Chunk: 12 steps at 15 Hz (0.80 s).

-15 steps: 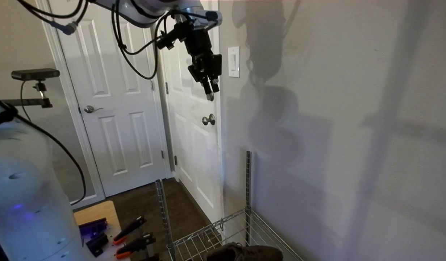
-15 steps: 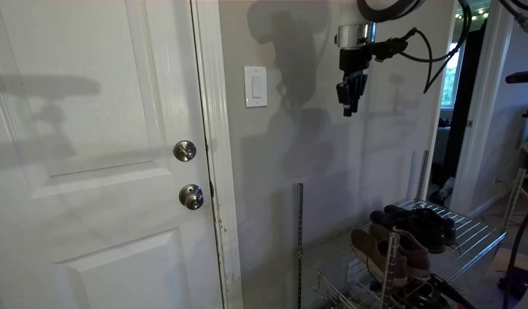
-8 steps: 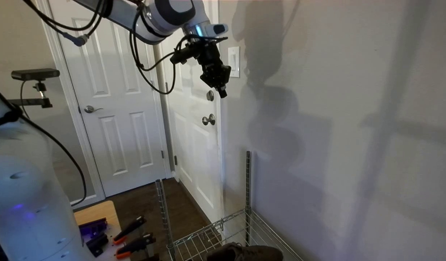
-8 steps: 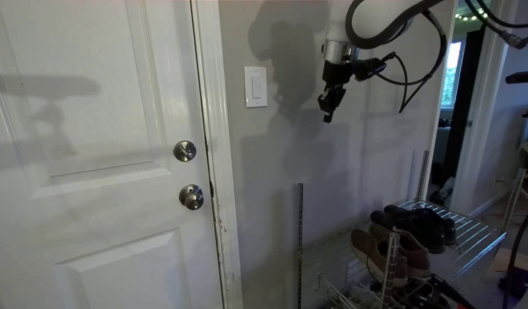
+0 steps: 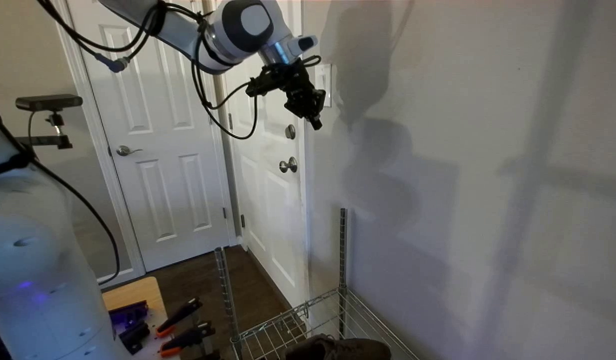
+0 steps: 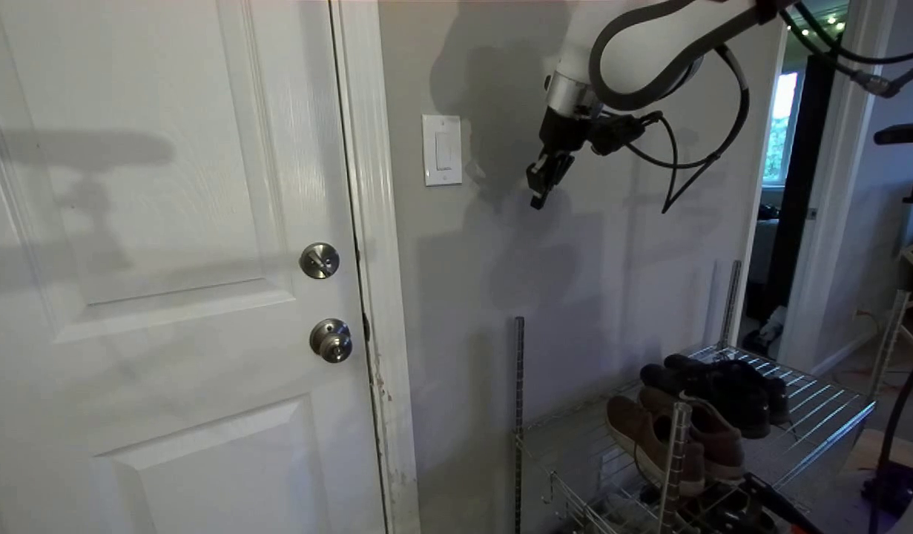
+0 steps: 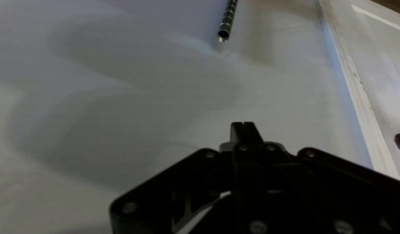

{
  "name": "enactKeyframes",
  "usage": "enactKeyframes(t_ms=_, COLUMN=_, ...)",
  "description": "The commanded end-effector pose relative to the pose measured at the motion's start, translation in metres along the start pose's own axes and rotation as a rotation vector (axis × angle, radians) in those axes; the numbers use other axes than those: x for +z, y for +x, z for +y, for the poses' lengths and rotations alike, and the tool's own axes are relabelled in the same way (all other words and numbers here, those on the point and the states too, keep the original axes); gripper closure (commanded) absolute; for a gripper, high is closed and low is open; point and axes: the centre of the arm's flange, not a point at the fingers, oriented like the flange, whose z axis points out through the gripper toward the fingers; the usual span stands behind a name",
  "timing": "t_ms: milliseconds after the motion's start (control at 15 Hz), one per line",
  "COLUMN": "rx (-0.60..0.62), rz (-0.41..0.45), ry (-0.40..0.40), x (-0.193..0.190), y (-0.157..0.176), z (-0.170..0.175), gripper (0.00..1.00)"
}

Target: Switch on the light

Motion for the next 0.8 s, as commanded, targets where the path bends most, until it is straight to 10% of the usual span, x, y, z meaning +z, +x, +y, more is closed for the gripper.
enactKeyframes(t_ms=0, rx=-0.037, rz=0.068, ry=0.004, x=-0.005, y=-0.005, z=-0.011, gripper=0.96)
enactKeyframes(t_ms=733, rx=-0.109, rz=0.316, ry=0.046, x=-0.029, y=0.007, z=-0.054, gripper=0.96)
